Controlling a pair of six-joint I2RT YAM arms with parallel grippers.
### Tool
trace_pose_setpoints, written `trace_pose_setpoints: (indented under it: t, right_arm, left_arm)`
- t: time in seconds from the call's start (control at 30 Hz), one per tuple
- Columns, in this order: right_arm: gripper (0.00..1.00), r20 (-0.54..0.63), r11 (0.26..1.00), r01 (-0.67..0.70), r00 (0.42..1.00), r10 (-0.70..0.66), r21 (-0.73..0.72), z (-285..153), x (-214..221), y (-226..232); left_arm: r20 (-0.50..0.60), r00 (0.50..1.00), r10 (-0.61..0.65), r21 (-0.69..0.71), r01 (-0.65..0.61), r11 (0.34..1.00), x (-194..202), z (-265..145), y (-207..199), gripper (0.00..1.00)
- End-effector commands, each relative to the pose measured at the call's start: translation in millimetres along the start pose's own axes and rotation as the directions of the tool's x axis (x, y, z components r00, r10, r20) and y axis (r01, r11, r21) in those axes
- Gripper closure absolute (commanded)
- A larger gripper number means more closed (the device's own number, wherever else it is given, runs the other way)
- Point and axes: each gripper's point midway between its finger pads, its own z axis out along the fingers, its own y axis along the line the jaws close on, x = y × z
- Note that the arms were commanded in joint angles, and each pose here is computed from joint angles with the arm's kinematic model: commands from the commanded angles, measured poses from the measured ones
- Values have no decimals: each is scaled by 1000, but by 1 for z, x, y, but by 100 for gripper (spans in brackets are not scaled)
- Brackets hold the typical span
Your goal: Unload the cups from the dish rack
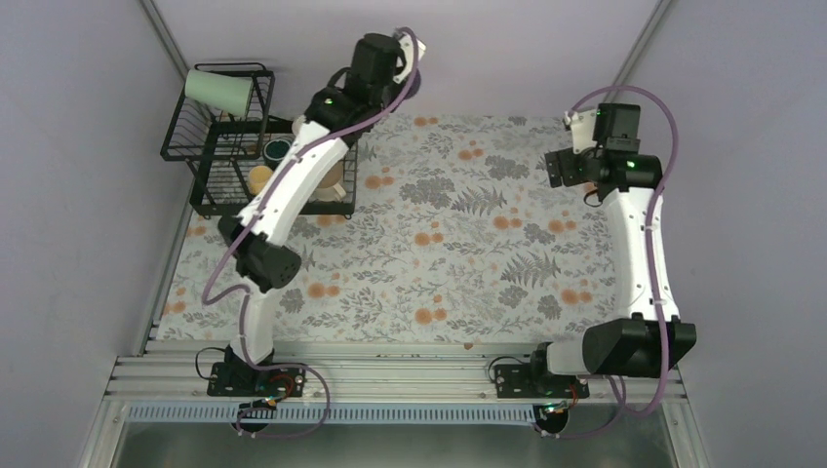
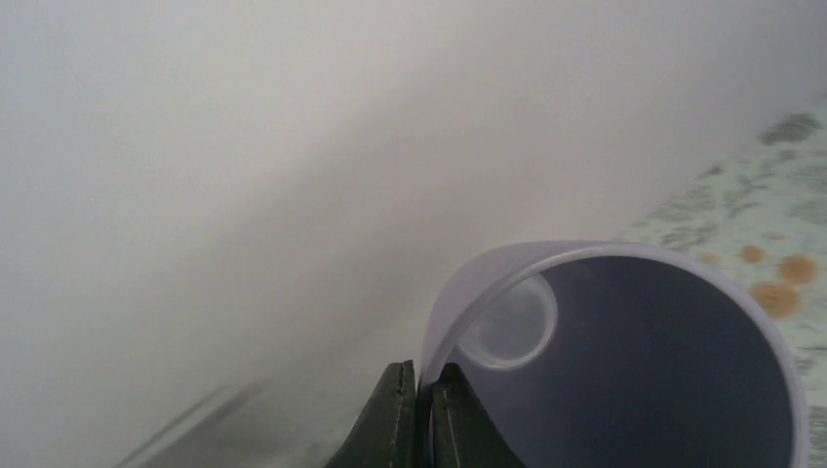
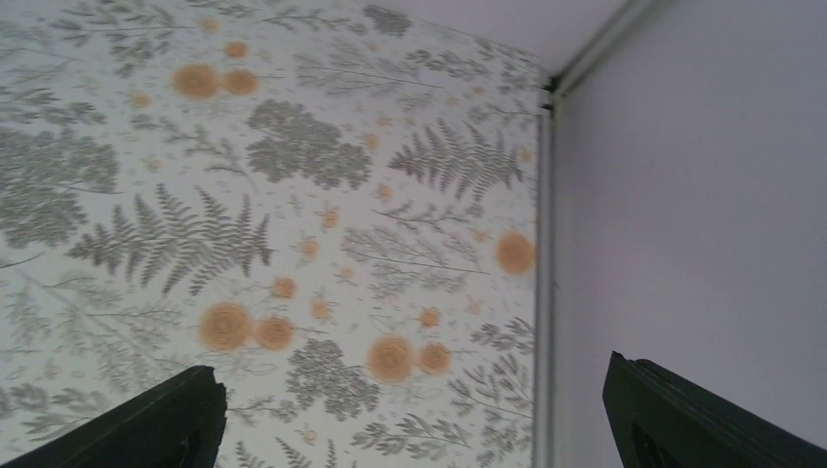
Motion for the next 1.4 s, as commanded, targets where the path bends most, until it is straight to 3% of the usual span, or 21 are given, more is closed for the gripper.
trace_pose_setpoints:
  t: [0.0,0.17,0.3,0.4,0.6,0.8,1.27,1.37]
  right_arm:
    - [0,18,994,-33,999,32,102,-20,5,-32]
    - [0,-12,992,-46,999,48,121,-21,20,-43]
    - [0,-23,991,-51,998,54,121,-22,27,-48]
    - [0,-33,993,-49,998,53,105,-20,31,-47]
    - [0,-54,996,-39,998,43,76,-11,38,-41]
    - [0,-62,999,-48,997,49,17,-2,45,-28]
    - [0,-81,1000,-24,996,23,-19,-8,54,-19]
    - [0,-83,999,-24,996,22,-23,-8,57,-17]
  left_arm:
    - [106,990,-93,239,66,969,-18,34,-61,97]
    - [128,979,-157,446,84,891,-18,52,-117,97]
    - [92,987,-133,514,67,855,2,69,-155,97]
    - [55,998,-42,477,11,879,25,87,-172,97]
    - [-101,980,171,579,-82,811,109,105,-211,98]
    - [-178,957,230,629,-69,774,143,103,-211,98]
    - [-224,925,307,691,-72,719,182,105,-235,97]
    - [-225,923,312,687,-77,722,183,106,-237,84]
